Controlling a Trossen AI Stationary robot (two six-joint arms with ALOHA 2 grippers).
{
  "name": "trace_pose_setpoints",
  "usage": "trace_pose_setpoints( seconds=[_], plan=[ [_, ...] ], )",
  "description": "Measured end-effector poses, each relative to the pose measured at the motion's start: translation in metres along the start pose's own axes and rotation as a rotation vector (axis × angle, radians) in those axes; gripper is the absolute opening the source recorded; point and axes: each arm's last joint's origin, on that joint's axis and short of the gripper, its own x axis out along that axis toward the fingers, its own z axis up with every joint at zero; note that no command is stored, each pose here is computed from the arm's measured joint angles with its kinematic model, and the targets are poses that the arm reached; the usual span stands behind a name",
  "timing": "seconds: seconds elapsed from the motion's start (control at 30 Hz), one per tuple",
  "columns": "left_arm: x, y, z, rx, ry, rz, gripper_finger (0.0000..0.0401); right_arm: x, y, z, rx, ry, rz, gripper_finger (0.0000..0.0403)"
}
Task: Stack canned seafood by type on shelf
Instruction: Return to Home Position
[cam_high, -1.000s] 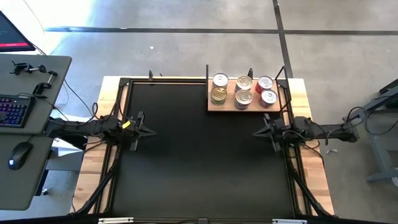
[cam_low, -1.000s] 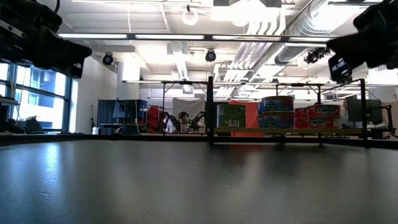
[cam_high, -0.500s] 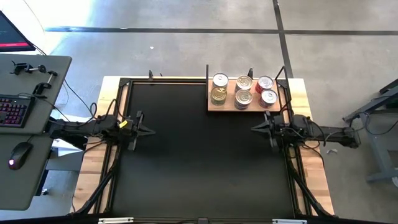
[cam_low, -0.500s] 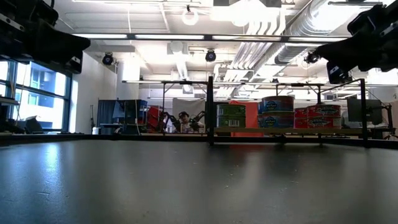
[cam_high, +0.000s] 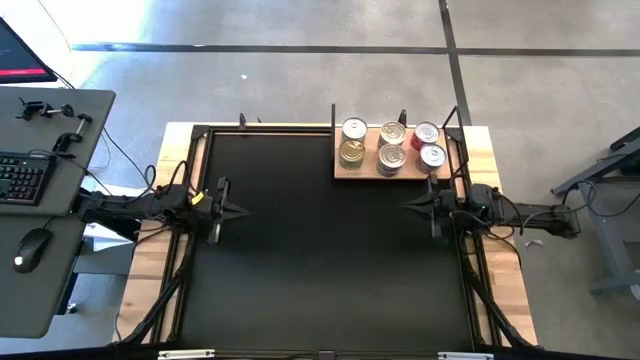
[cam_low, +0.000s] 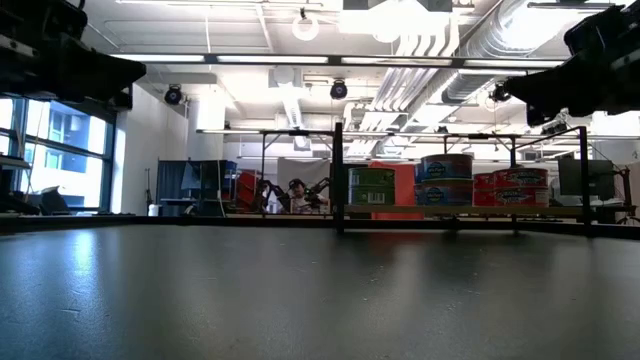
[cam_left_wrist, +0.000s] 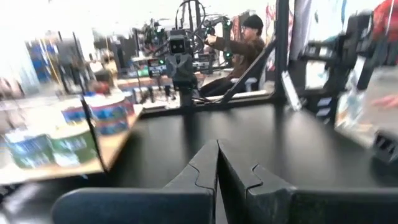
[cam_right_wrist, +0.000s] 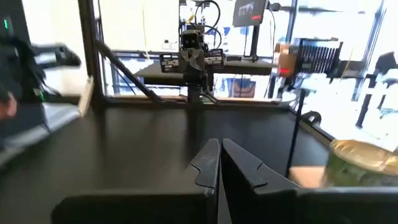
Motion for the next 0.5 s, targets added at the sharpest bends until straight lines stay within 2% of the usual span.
trace_pose_setpoints(
  seconds=[0.07,0.17,0.5],
  plan=[
    [0.0000,0.0001,0.0000,0.094,0.000,0.002,0.0000,0.0000,-0.0002,0.0000,-0.081,0.001,-0.007,0.0007],
    [0.0000,0.0001,0.0000,0.172,0.001,0.002,0.0000,0.0000,-0.0002,0.0000,-0.131,0.001,-0.007,0.0007],
    [0.0000,0.0001,0.0000,0.174,0.001,0.004,0.0000,0.0000,-0.0002,0.0000,-0.129,0.001,-0.007,0.0007]
  ],
)
